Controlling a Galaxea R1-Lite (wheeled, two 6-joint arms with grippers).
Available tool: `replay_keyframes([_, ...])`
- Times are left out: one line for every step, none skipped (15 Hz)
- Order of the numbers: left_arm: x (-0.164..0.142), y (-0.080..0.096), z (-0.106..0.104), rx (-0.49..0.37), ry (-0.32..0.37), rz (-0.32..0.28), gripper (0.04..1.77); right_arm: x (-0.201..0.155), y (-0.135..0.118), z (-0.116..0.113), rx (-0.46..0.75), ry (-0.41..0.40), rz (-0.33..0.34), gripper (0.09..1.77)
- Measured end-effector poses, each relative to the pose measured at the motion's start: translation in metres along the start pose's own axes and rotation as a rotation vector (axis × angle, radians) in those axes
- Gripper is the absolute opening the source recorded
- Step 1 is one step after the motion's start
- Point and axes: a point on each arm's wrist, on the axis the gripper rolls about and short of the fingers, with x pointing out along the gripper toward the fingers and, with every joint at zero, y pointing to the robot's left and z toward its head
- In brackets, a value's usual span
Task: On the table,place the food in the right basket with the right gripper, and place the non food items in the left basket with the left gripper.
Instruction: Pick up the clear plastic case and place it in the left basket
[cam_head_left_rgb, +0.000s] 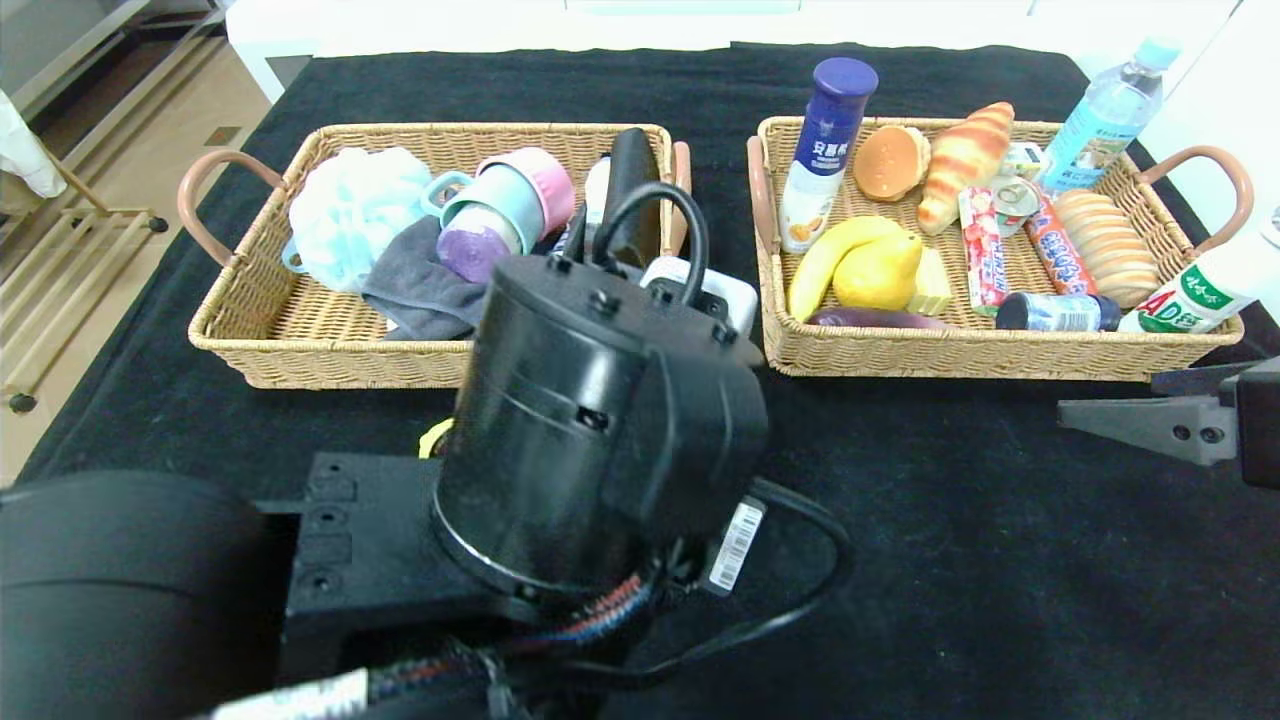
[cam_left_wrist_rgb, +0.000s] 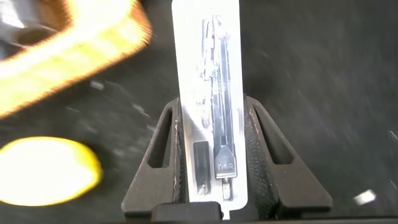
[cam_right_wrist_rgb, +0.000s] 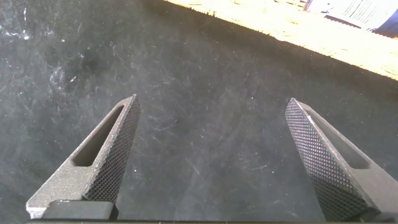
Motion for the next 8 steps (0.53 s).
replay_keyframes([0.001,0.007,0.005,-0.013,-0.010,0.016,0.63,0.000,0.000,0.000,0.000,-0.001,0.000,1.71])
replay_keyframes([0.003,0.015,0.010,-0.029,-0.019,0.030,0.63,0.000,0.000,0.001,0.000,-0.003,0.000,1.71])
replay_keyframes([0.005,0.022,0.014,-0.039,-0.026,0.033,0.63,0.000,0.000,0.001,0.000,-0.003,-0.001,1.71])
replay_keyframes([0.008,0.029,0.018,-0.048,-0.032,0.035,0.63,-0.001,0.000,0.001,0.000,-0.004,-0.002,1.71])
replay_keyframes([0.012,0.037,0.021,-0.060,-0.038,0.041,0.63,-0.001,0.000,0.001,0.000,-0.005,-0.002,1.71])
replay_keyframes([0.016,0.045,0.024,-0.072,-0.041,0.043,0.63,-0.001,0.000,0.001,0.000,-0.006,-0.003,1.71])
replay_keyframes([0.019,0.053,0.026,-0.083,-0.045,0.045,0.63,-0.001,0.000,0.001,0.000,-0.006,-0.003,1.71])
replay_keyframes([0.022,0.062,0.029,-0.093,-0.052,0.046,0.63,-0.001,0.000,0.001,-0.001,-0.007,-0.004,1.71])
